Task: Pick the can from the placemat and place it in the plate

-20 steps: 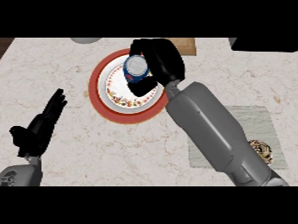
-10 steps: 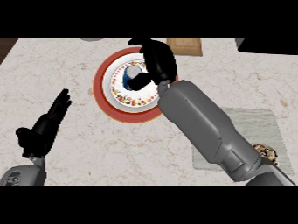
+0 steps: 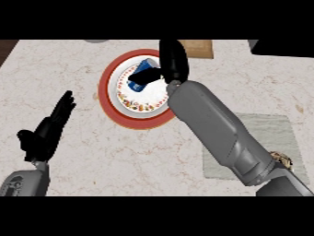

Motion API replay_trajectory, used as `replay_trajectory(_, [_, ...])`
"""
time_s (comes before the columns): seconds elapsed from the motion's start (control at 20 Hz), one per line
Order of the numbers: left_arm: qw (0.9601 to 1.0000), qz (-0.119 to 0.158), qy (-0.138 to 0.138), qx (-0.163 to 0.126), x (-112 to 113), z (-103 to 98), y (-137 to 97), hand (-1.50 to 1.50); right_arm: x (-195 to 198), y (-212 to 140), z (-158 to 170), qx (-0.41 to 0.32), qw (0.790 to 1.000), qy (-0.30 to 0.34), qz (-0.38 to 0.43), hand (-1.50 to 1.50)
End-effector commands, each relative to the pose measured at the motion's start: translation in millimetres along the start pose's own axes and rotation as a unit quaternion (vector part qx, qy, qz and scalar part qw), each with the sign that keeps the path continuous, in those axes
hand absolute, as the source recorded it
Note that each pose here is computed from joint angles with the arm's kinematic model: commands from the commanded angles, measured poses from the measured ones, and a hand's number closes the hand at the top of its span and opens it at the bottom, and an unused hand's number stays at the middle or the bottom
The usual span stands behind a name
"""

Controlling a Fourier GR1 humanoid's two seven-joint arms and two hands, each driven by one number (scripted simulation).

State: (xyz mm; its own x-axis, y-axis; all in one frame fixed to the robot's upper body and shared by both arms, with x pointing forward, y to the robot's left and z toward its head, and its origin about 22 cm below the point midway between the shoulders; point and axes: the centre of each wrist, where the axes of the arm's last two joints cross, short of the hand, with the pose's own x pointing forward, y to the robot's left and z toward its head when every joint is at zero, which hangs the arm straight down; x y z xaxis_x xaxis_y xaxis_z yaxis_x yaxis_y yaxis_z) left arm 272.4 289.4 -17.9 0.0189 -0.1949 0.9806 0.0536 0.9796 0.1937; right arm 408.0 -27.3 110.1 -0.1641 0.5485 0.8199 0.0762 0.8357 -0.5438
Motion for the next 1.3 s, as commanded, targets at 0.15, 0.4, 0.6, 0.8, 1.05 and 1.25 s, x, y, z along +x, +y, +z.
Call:
replay_trajectory(0.15, [0.9999,0.009,-0.002,0.008,-3.5,7.3,12.2,0.00,-32.9,-23.0,-4.8,-0.037,0.986,0.025,-0.164,-1.50])
replay_trajectory(0.4, [0.9999,0.001,0.015,0.007,-6.9,16.5,14.7,0.00,-90.7,-55.6,0.5,-0.042,0.976,0.009,-0.213,-1.50])
replay_trajectory(0.6, [0.9997,0.001,0.011,0.021,-8.3,24.2,13.8,0.00,-144.7,-109.9,4.3,-0.021,0.979,-0.014,-0.202,-1.50])
replay_trajectory(0.8, [0.9998,0.001,0.003,0.017,9.5,2.9,7.2,0.00,-182.4,-133.0,13.1,0.002,0.980,-0.041,-0.195,-1.50])
replay_trajectory(1.05, [0.9996,0.002,0.018,0.023,3.8,15.4,10.5,0.00,-201.9,-151.0,16.3,0.023,0.985,-0.040,-0.169,-1.50])
replay_trajectory(1.25, [0.9998,-0.006,0.007,0.020,-4.5,22.3,5.0,0.00,-217.1,-147.7,22.2,0.035,0.986,-0.037,-0.158,-1.50])
